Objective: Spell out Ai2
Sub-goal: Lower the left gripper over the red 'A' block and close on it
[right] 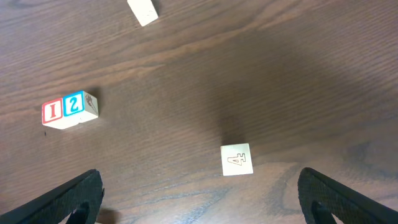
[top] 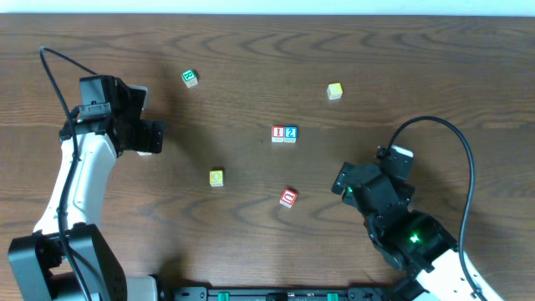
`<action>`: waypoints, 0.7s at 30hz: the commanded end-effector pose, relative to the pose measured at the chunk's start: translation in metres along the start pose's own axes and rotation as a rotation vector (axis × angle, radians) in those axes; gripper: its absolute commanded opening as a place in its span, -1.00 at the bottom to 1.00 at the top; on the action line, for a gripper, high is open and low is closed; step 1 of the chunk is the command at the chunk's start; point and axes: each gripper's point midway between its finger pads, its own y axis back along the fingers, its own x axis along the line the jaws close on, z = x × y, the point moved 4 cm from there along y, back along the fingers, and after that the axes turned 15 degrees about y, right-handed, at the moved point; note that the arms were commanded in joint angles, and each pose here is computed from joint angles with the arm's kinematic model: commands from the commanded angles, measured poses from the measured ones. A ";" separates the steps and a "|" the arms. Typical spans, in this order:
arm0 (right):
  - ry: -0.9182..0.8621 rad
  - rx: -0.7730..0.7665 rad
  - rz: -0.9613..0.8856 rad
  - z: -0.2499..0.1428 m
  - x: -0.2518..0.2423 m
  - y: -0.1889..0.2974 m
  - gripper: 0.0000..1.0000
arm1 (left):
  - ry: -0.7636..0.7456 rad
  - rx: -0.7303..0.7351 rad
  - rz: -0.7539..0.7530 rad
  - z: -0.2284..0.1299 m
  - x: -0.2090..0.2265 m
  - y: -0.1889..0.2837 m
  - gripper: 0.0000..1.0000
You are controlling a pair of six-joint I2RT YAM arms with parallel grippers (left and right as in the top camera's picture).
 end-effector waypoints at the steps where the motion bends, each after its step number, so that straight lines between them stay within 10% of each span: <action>1: -0.009 -0.008 -0.018 -0.001 -0.002 0.000 0.98 | 0.103 0.007 -0.004 0.001 0.001 -0.005 0.91; 21: -0.009 -0.008 -0.018 -0.001 -0.002 0.000 0.98 | 0.166 0.192 -0.009 -0.029 0.004 -0.055 0.89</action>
